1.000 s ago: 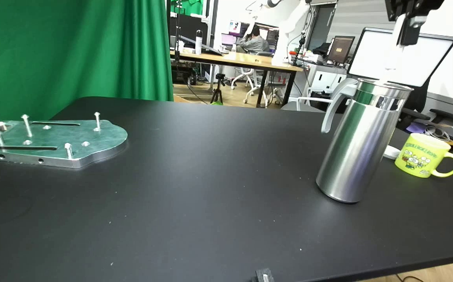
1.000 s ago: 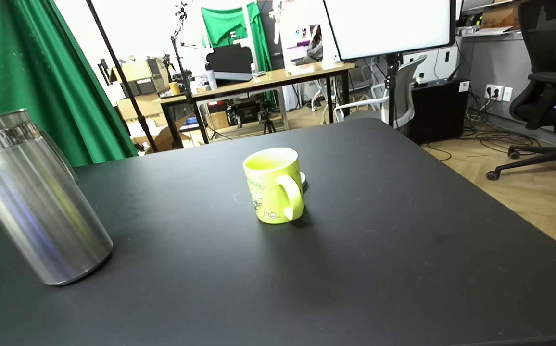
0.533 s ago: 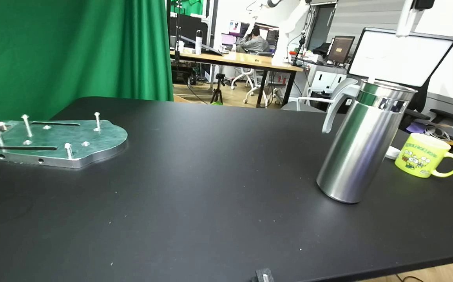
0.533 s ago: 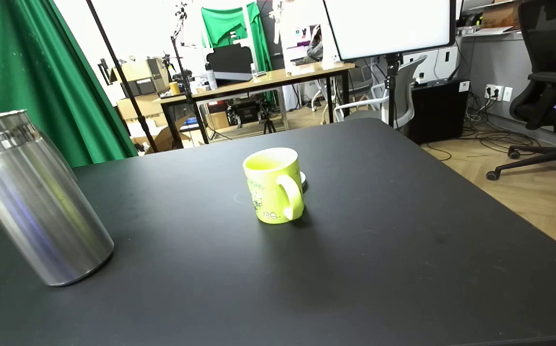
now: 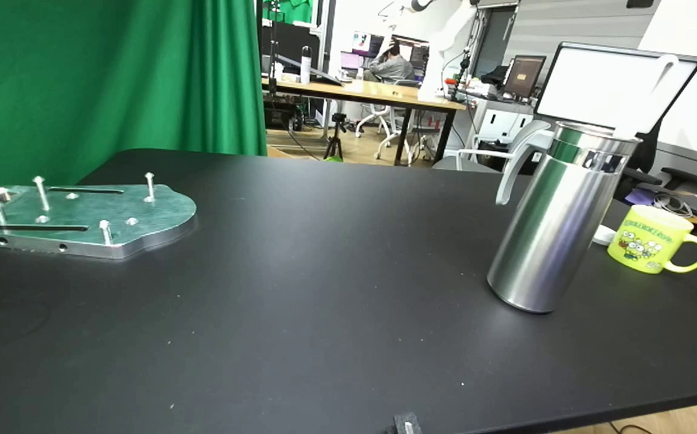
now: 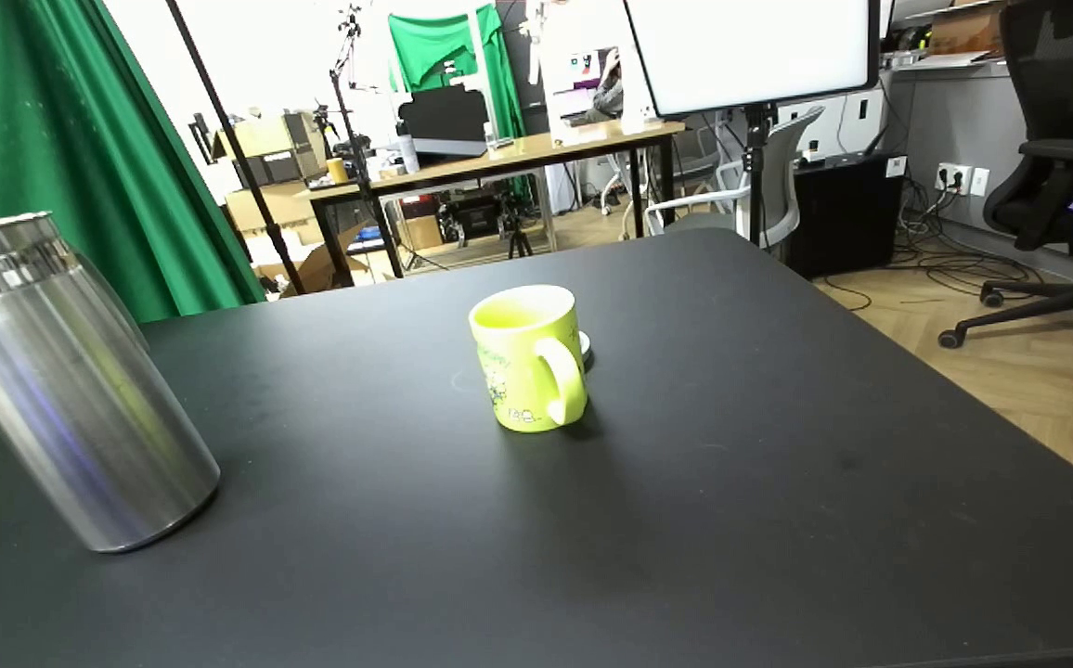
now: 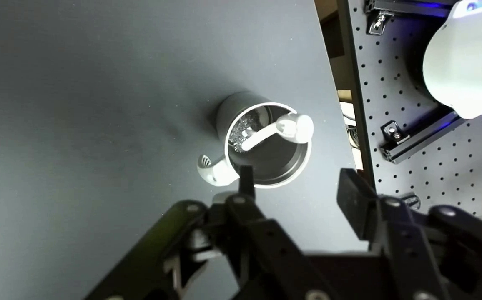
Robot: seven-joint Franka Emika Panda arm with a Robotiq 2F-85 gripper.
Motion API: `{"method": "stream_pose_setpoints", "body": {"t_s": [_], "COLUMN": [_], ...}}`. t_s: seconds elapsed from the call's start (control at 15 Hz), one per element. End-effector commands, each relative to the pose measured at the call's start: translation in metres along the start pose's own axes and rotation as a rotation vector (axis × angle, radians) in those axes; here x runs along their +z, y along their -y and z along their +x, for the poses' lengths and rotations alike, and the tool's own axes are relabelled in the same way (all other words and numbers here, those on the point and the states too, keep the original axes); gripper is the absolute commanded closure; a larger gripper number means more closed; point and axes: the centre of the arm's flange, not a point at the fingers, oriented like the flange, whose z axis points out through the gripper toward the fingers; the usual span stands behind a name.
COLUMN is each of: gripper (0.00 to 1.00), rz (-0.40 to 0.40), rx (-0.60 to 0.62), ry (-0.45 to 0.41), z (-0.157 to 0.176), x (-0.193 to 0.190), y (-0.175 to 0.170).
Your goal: Use the object in the flask to clean it
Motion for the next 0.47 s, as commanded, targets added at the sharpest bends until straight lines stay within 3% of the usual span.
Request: {"method": "stream_pose_setpoints", "body": {"t_s": [0.0, 0.13, 0.2, 0.4], "gripper": [0.13, 0.02, 0.18, 0.01], "rz": [0.001, 0.012, 0.005, 0.011], "rx": [0.004, 0.011, 0.003, 0.005], "ry": [-0.001, 0.006, 0.003, 0.005], "z": [-0.005, -0.007, -0.002, -0.003], "x": [-0.019, -0.021, -0.008, -0.01], "y": [0.001, 0.0, 0.0, 0.001]}}
